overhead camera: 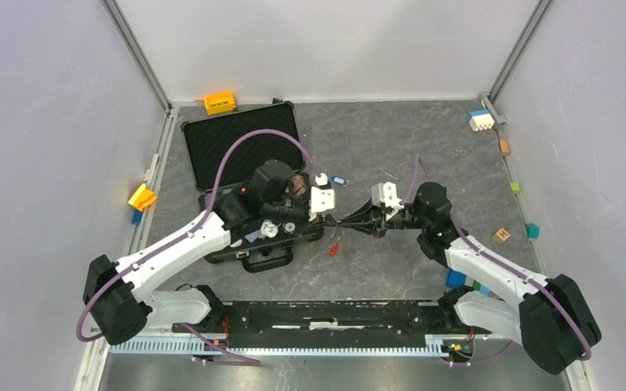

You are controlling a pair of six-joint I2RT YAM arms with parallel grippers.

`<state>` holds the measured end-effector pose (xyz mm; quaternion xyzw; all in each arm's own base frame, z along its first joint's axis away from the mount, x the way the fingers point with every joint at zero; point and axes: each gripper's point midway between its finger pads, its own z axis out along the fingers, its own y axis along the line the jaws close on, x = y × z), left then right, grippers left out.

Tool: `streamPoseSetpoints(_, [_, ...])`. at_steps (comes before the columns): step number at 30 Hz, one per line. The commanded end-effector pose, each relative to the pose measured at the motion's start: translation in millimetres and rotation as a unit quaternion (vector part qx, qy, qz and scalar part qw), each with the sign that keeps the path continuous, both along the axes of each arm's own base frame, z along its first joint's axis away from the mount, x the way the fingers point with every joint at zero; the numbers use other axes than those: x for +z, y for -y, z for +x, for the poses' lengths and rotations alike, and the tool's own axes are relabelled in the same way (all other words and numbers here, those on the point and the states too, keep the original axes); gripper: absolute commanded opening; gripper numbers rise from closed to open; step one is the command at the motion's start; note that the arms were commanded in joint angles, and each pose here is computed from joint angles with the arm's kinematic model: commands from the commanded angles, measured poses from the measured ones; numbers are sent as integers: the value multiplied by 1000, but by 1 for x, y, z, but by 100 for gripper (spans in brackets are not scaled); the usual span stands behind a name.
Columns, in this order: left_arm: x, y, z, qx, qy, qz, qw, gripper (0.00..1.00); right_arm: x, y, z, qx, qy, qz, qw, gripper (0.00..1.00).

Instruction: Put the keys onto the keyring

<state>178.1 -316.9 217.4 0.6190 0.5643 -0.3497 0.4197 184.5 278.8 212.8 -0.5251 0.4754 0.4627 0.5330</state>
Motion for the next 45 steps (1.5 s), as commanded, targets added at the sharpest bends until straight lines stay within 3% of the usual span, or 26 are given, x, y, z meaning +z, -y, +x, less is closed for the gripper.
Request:
streamPoseSetpoints(1, [18,8,4,-9,30,-14,999,2,18,-2,6,-6,45,4,999,7])
streamPoseSetpoints(5, [18,9,6,-5,28,-15,999,2,16,-2,6,-8,48,-2,999,0])
streamPoseSetpoints(9, [30,12,6,4,21,-46,999,3,26,-1,9,-20,41,21,999,0])
streamPoseSetpoints(15, [48,13,2,-4,20,-117,993,18,56,1,2,-8,-5,93,996,0])
streamPoseSetpoints(22, [58,16,6,-3,20,-152,988,21,60,1,-3,6,-29,112,993,0])
streamPoseSetpoints(27, [65,15,7,-3,16,-165,986,19,57,1,-5,9,-33,115,993,0])
streamPoseSetpoints(32, [69,14,7,-5,12,-171,985,3,51,1,-6,11,-38,114,993,0])
streamPoseSetpoints(34, [69,13,7,-5,9,-168,986,2,44,1,-5,8,-37,108,993,0])
streamPoseSetpoints(38, [61,5,14,21,19,-132,991,2,25,1,4,-9,-18,65,998,14])
streamPoseSetpoints(40, [51,-1,18,33,40,-105,993,2,20,3,8,-20,8,45,999,26])
streamPoseSetpoints(45, [30,-13,25,49,98,-48,993,2,11,6,13,-19,75,-11,997,39])
